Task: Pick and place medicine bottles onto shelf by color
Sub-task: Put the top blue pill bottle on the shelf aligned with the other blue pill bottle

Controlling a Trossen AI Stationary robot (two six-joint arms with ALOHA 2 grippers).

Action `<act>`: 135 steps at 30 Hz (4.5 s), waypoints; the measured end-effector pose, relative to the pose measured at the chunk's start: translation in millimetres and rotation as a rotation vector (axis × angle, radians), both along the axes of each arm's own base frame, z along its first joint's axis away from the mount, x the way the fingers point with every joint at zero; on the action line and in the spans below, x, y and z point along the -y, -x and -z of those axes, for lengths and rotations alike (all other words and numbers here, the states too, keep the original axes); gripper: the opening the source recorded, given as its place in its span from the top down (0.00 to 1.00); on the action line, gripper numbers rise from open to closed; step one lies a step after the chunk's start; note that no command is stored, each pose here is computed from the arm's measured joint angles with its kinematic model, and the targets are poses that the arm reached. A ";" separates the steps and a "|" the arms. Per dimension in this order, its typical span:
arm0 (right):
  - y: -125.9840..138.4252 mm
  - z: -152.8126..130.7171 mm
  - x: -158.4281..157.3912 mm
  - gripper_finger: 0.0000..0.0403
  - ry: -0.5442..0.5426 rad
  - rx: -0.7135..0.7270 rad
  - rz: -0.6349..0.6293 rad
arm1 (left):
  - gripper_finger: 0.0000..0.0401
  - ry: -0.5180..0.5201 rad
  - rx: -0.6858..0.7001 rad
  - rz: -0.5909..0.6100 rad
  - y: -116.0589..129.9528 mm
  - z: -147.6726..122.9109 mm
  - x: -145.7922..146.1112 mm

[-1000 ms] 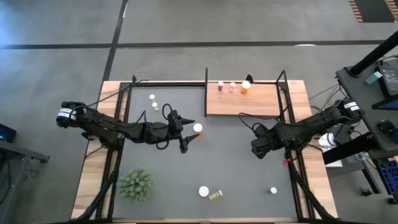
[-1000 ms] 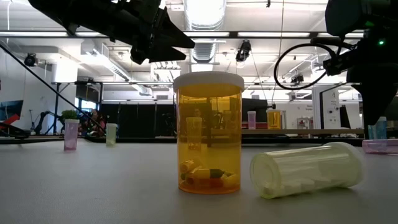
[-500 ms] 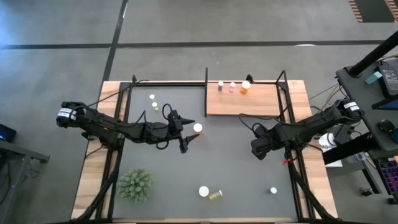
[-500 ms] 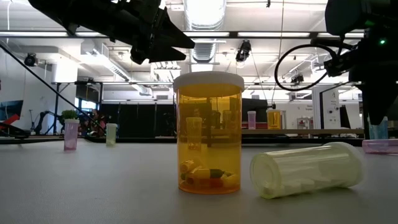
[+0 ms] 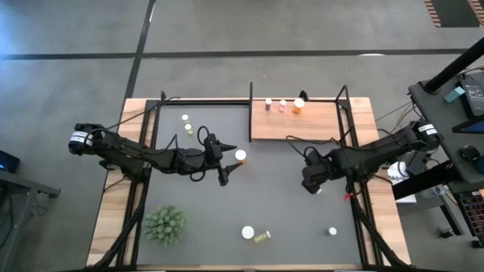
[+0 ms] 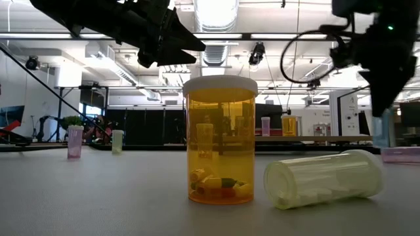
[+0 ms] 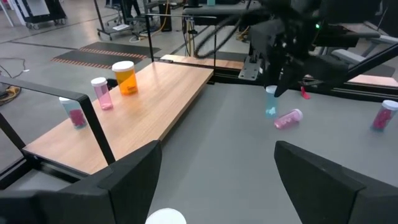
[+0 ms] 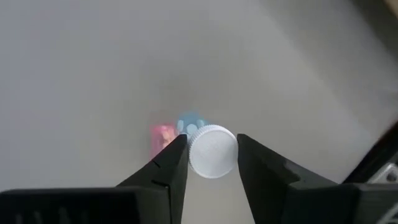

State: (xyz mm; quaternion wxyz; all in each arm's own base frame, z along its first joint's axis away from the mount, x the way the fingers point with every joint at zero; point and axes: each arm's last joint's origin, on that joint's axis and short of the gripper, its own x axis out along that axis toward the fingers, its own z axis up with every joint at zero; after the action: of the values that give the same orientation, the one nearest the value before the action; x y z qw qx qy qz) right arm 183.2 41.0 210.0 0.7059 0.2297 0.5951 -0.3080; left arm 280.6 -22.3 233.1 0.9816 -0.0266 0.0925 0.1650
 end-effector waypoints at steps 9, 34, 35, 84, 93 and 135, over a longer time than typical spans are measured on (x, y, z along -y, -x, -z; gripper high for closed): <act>-31.8 -38.0 41.9 0.71 0.106 0.087 -0.053 | 0.26 0.003 0.004 -0.001 -0.3 -0.8 0.0; -136.9 -32.0 198.9 0.71 0.131 -0.009 -0.311 | 0.26 0.006 -0.013 -0.001 1.9 4.9 -0.2; -137.9 -30.8 200.6 0.71 0.134 -0.010 -0.318 | 0.26 0.006 -0.017 -0.002 2.3 5.7 -0.3; -147.4 -32.9 228.9 0.71 0.301 0.097 -0.451 | 0.26 0.004 -0.024 -0.001 2.5 6.5 -0.2; -147.8 -30.0 229.2 0.70 0.306 0.103 -0.449 | 0.26 0.004 -0.024 -0.001 2.5 6.4 -0.2; -142.3 -16.9 237.3 0.70 0.324 0.111 -0.440 | 0.26 0.003 -0.037 -0.001 4.2 10.6 -0.5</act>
State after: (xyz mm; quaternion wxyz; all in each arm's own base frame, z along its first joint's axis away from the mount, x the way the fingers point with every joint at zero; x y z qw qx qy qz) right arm 325.5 -196.3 227.0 0.8148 -0.0048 0.5341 -0.2254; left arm 276.4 -21.8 222.5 0.9796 -0.0249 0.1110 0.1659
